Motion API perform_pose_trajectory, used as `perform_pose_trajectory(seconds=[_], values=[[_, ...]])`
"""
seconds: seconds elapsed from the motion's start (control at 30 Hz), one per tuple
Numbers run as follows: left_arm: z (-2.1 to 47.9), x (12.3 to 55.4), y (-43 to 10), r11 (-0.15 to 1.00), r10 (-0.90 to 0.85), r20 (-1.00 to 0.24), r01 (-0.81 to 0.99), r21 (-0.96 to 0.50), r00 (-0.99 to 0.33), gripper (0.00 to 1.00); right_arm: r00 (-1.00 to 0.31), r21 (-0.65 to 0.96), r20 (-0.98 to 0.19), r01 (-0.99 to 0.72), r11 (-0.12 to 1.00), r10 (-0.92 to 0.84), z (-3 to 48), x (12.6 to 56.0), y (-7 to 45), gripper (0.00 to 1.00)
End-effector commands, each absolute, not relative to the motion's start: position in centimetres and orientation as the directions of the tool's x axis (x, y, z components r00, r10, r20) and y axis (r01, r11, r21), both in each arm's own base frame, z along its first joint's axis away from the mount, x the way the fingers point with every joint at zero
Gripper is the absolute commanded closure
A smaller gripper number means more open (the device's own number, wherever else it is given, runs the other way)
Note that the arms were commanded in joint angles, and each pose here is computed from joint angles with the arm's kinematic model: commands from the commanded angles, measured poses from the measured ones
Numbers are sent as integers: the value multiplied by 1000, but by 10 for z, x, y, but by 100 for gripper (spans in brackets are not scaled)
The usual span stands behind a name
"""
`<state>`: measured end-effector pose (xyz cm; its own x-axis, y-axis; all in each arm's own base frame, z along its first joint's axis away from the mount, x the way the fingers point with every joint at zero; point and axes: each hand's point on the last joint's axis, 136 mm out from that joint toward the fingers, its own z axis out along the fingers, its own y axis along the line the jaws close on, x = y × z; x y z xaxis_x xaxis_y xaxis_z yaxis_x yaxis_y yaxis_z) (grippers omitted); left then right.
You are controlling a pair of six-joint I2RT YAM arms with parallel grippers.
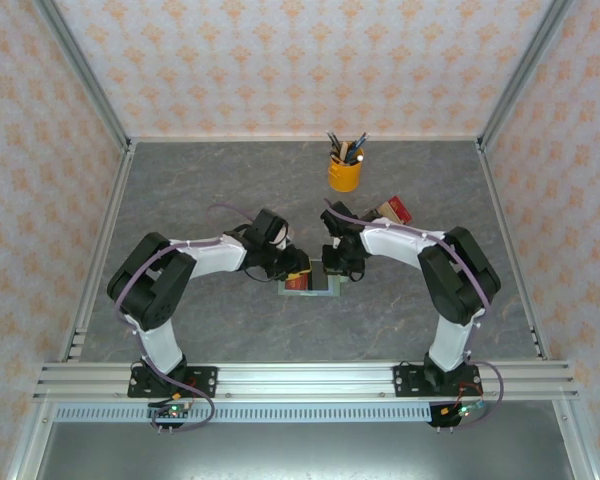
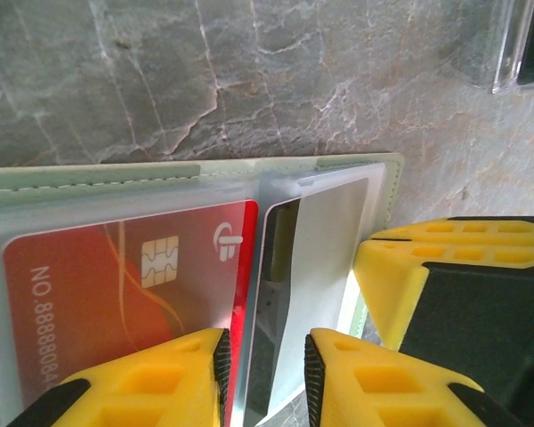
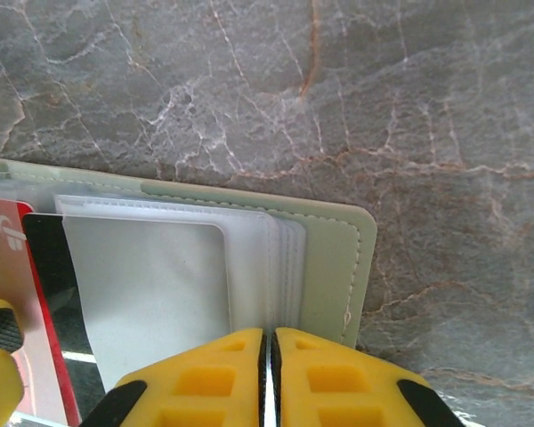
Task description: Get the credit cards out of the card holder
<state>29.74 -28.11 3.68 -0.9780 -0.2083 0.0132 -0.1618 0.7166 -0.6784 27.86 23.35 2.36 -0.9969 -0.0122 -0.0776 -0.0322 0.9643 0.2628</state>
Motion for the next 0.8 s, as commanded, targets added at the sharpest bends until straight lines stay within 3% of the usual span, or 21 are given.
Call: perform_pose_trajectory(seconds=[0.0, 0.77], values=[[39, 296, -286, 717, -184, 29, -155, -680, -982, 69, -999, 142, -32, -25, 990, -21, -2, 271, 212, 87], [35, 295, -296, 696, -141, 53, -137, -705, -989, 73, -1000, 128, 5, -17, 992, -18, -18, 263, 209, 88]])
